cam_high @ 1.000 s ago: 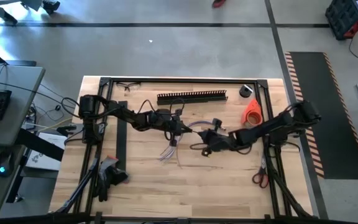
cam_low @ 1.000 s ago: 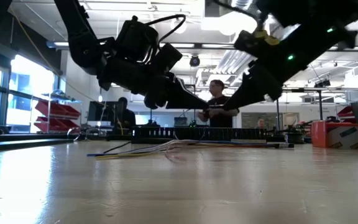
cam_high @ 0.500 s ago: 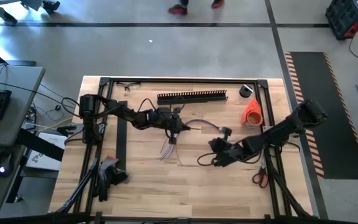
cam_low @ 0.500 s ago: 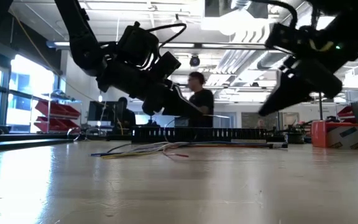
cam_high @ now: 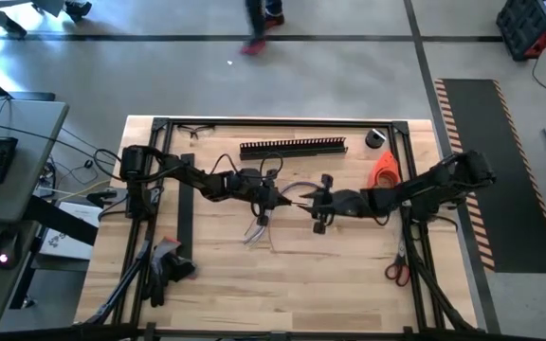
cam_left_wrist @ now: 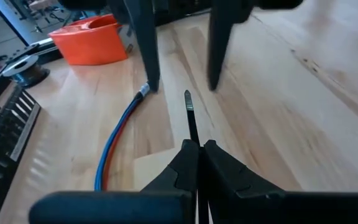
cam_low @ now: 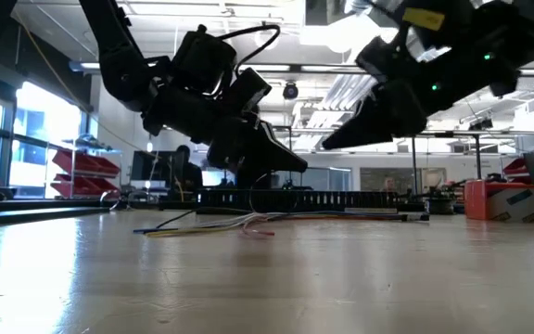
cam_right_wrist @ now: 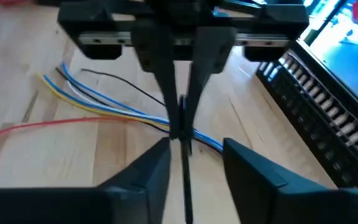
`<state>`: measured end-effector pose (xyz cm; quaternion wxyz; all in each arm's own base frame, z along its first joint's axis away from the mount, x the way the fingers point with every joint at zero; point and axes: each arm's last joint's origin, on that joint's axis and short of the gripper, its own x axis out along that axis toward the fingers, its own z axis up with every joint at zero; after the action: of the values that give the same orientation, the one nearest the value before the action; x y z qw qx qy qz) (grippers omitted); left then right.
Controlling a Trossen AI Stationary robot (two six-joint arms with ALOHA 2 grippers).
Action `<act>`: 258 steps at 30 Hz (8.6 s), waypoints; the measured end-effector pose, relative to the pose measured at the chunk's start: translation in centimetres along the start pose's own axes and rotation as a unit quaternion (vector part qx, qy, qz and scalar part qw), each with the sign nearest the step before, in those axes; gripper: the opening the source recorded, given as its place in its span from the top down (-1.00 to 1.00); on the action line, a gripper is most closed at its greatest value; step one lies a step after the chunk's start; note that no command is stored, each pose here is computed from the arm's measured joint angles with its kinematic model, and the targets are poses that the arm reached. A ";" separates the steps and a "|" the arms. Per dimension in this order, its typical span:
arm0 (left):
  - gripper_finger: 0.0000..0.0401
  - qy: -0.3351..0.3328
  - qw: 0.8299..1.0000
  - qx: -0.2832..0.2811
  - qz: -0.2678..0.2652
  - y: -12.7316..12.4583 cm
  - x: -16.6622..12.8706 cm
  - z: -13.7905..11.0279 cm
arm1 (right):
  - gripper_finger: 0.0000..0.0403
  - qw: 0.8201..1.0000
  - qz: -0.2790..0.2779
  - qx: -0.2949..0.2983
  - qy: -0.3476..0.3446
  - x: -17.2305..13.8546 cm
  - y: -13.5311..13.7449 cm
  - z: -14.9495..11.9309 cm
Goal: Ziptie cables
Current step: Wrap the zip tie around the cable wire
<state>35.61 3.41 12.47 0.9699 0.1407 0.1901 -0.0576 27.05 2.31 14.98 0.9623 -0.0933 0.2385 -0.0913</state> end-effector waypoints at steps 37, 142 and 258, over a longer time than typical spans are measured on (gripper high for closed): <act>1.00 -0.001 1.000 -0.009 0.004 0.3 0.0 0.1 | 1.00 0.998 -0.013 0.004 0.056 1.6 1.3 -2.0; 0.99 0.022 0.999 0.020 0.018 0.8 -0.1 -0.6 | 1.00 0.963 -0.069 0.106 0.239 -5.6 5.5 -5.0; 0.98 0.038 0.999 0.002 -0.005 0.0 0.0 -0.8 | 0.69 0.997 -0.048 -0.050 0.013 4.3 2.5 -2.1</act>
<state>35.28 3.63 11.75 0.9614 0.1437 0.2275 -0.0576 30.07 3.45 10.70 0.9478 -0.1517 0.2502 -0.1266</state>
